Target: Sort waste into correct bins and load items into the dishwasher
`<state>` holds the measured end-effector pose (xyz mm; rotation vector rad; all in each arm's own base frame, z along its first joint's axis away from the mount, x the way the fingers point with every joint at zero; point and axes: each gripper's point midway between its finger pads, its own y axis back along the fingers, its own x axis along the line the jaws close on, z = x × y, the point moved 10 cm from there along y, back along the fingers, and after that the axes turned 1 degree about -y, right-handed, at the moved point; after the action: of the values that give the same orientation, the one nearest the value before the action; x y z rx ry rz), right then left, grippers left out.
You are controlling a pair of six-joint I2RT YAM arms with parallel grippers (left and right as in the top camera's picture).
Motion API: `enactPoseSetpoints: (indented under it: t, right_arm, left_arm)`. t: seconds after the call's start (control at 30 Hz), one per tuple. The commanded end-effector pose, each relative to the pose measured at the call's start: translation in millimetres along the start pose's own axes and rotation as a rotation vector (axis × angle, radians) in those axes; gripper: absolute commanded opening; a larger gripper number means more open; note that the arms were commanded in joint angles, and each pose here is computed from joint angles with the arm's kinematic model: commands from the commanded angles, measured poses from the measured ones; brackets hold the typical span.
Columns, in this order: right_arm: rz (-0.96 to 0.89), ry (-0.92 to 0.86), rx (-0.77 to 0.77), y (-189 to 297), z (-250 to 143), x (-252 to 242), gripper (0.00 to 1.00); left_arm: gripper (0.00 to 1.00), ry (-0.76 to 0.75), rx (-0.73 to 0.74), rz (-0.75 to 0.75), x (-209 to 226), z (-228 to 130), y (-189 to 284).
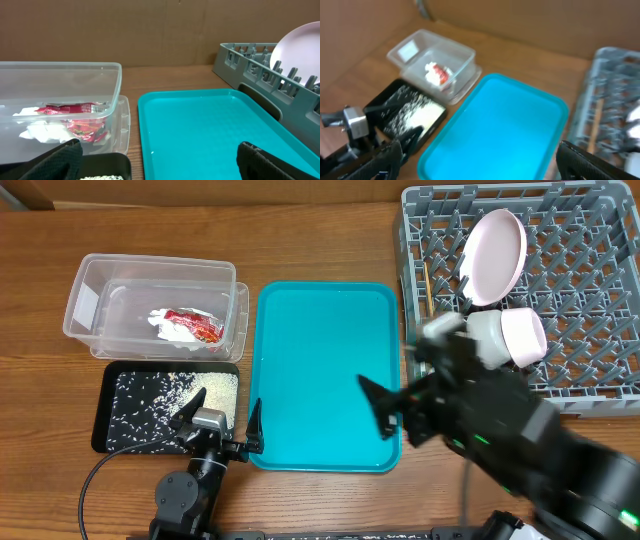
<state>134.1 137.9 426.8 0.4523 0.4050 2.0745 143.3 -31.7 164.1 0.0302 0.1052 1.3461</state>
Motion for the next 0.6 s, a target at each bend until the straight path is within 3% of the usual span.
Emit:
enactPoseSetpoints:
  t: [0.0,0.13,0.27,0.57]
  right_arm:
    - [-0.118,-0.061,-0.15,35.3,6.0,-25.0,1.0]
    - [-0.195,-0.149,-0.254,48.6,4.2,-52.3,1.0]
    - [-0.166,-0.053,-0.32,47.4,-11.9,-68.6,1.0]
    - [-0.241,-0.069,-0.335,20.6,-104.4,-104.5,1.0]
  left_arm:
    - [1.0,0.006,-0.006,-0.011,-1.0,-0.5,0.2]
    - [1.0,0.006,-0.006,-0.011,-1.0,-0.5,0.2]
    - [1.0,0.006,-0.006,-0.012,-1.1,-0.6,0.2]
    - [1.0,0.006,-0.006,-0.011,-1.0,-0.5,0.2]
